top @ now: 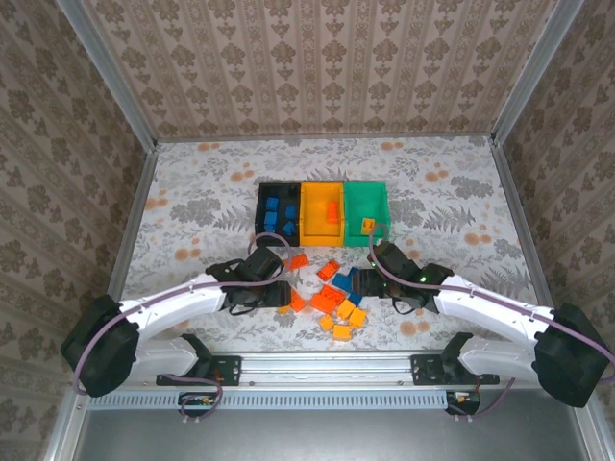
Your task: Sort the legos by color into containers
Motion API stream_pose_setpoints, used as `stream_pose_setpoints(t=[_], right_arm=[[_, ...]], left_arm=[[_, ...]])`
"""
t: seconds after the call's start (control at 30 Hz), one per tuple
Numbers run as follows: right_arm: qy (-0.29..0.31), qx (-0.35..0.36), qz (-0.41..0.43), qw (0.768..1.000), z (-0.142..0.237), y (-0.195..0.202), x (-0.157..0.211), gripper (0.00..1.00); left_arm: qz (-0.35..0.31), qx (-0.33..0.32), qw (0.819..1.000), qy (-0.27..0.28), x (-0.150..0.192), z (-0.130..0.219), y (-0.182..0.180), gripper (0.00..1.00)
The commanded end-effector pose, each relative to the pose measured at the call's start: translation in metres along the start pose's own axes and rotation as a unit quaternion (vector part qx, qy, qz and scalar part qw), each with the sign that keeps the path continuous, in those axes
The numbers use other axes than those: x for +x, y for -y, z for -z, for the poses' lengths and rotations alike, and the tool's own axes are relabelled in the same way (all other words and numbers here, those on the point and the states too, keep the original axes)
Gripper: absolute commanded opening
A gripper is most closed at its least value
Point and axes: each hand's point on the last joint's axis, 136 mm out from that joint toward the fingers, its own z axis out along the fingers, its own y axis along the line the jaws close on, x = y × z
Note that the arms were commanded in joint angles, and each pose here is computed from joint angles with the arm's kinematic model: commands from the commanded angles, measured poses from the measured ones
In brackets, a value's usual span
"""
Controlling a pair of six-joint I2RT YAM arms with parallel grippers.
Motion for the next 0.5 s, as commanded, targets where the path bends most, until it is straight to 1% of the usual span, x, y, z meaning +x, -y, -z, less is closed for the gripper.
stream_pose_setpoints(t=[0.0,0.1,0.3,0.47], right_arm=[[0.001,0.016,-0.001,1.0,0.003,0.007,0.003,0.74],[0.002,0.019,0.0,1.0,0.003,0.009,0.003,0.74],[0.008,0.022,0.0,1.0,0.004,0.012,0.003,0.75],[0.011,0.026,0.002,1.0,0.004,0.013,0.003,0.75]], left_arm=[[-0.005,-0.055,0.998,-0.042,0.021,-0.009,-0.024,0.6],[-0.006,-0.081,0.995,-0.058,0.028,-0.012,-0.034,0.54],[0.009,-0.109,0.991,-0.072,0.036,-0.007,-0.051,0.48],[0.012,-0.115,0.991,-0.063,0.034,0.004,-0.057,0.48]])
